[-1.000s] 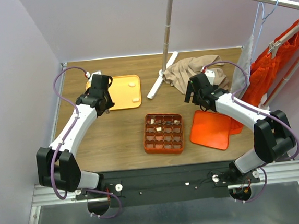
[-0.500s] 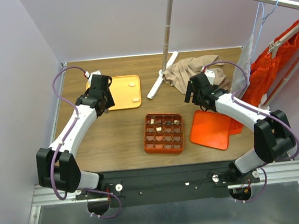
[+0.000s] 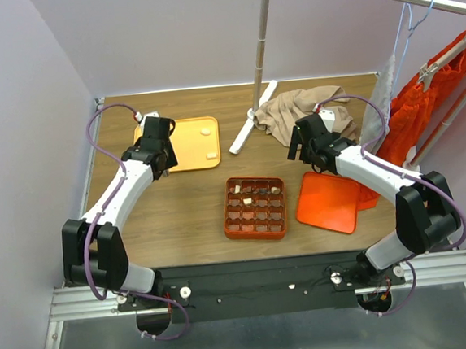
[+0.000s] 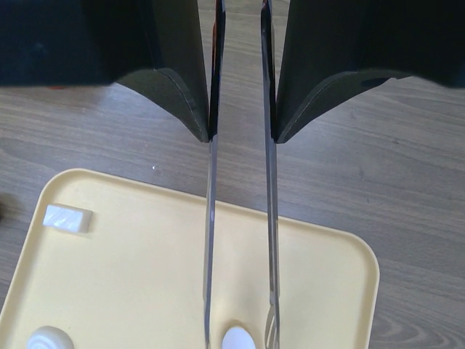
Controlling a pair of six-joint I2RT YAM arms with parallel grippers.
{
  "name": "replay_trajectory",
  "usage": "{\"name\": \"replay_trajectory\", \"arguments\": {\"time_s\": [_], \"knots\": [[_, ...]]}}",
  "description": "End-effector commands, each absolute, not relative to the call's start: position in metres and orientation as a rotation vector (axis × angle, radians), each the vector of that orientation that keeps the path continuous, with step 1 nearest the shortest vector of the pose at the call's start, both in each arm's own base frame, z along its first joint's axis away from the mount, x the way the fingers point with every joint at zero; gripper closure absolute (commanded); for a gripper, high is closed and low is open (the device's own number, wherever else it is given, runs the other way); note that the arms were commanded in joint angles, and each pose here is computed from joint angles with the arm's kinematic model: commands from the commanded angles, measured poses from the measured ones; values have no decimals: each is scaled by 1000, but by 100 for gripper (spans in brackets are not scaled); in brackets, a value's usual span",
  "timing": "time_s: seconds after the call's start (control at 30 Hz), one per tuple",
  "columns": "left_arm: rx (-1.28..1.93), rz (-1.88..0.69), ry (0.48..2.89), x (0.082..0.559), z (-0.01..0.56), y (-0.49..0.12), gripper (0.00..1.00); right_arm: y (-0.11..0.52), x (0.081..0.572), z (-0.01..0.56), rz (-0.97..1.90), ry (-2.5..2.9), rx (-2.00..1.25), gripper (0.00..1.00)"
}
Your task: Pack the chocolate
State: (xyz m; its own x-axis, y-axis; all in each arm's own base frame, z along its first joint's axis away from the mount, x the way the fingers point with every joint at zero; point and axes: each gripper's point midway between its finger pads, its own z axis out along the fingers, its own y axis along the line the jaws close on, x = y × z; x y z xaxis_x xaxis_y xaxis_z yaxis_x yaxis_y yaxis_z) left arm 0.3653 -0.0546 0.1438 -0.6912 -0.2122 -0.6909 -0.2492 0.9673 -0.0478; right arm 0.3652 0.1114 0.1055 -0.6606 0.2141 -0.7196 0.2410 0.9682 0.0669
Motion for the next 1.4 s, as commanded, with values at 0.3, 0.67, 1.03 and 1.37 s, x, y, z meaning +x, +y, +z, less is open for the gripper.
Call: {"name": "replay_trajectory", "arguments": {"time_s": [0.3, 0.67, 1.03, 1.37], "knots": [[-328, 146, 2339, 362, 135, -40, 69, 111, 364, 105, -44, 2324, 312, 2], [-298, 140, 2336, 372, 137, -42, 61, 110, 363, 108, -42, 2316, 314, 2], [-277, 135, 2341, 374, 132, -41, 59, 109, 363, 108, -44, 2315, 316, 2], [-264, 131, 2342, 377, 130, -42, 54, 109, 362, 108, -47, 2313, 316, 2]]}}
